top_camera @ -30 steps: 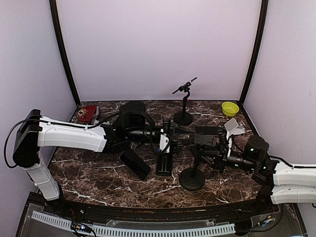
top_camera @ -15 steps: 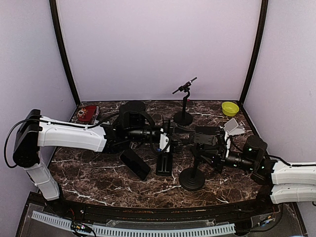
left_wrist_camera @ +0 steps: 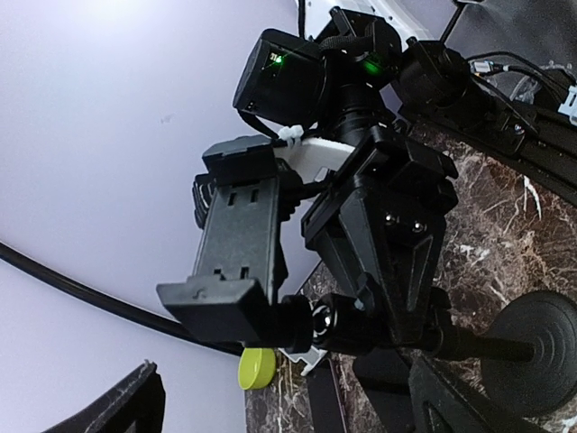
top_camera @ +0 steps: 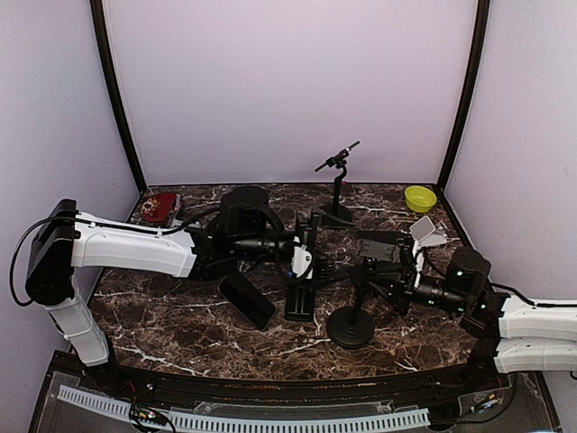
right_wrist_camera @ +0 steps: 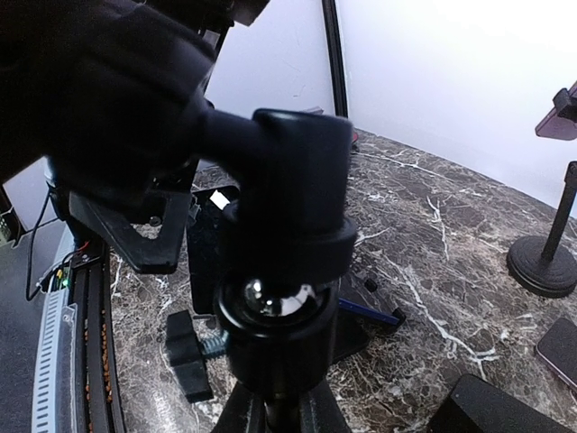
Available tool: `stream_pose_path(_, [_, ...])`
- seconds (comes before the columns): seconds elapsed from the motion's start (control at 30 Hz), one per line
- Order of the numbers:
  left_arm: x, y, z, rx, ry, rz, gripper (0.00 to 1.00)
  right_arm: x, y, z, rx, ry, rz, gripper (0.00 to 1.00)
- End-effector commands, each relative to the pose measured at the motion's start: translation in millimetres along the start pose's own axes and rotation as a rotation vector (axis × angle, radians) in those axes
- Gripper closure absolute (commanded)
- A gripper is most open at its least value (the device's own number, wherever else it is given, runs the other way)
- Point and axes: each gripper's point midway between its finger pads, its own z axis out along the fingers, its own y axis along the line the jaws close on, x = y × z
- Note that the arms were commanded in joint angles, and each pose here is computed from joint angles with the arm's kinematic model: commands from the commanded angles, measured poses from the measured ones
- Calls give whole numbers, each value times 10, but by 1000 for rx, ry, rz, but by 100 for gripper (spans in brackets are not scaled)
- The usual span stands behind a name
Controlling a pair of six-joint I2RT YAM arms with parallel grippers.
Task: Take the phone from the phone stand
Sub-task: Pass from the left arm to the right, then place the phone stand at the corner of the board.
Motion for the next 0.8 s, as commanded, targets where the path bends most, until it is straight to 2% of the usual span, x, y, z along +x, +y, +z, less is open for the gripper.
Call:
stream_pose_path(0.0, [-50,42,-57,-20,-4,2,1,-332,21,-44,13,-101,-16,100])
stream_pose_path(0.27, [-132,179,-166,-79,-3,-1,1,-600,-92,-193,116,-170,-26,100])
stream_pose_path(0.5, [-98,260,-191,-118,24,-58,1,-746,-256,-342,243,-207,-25,100])
stream_pose_path(0.63, [-26,415,-193,-185,65,-132,1,-850,-464,-492,390,-233,-18,100])
stream_pose_path(0.77, [131,663,-253,-320,141,-246,1,-933,-654,-672,533,-266,-19,100])
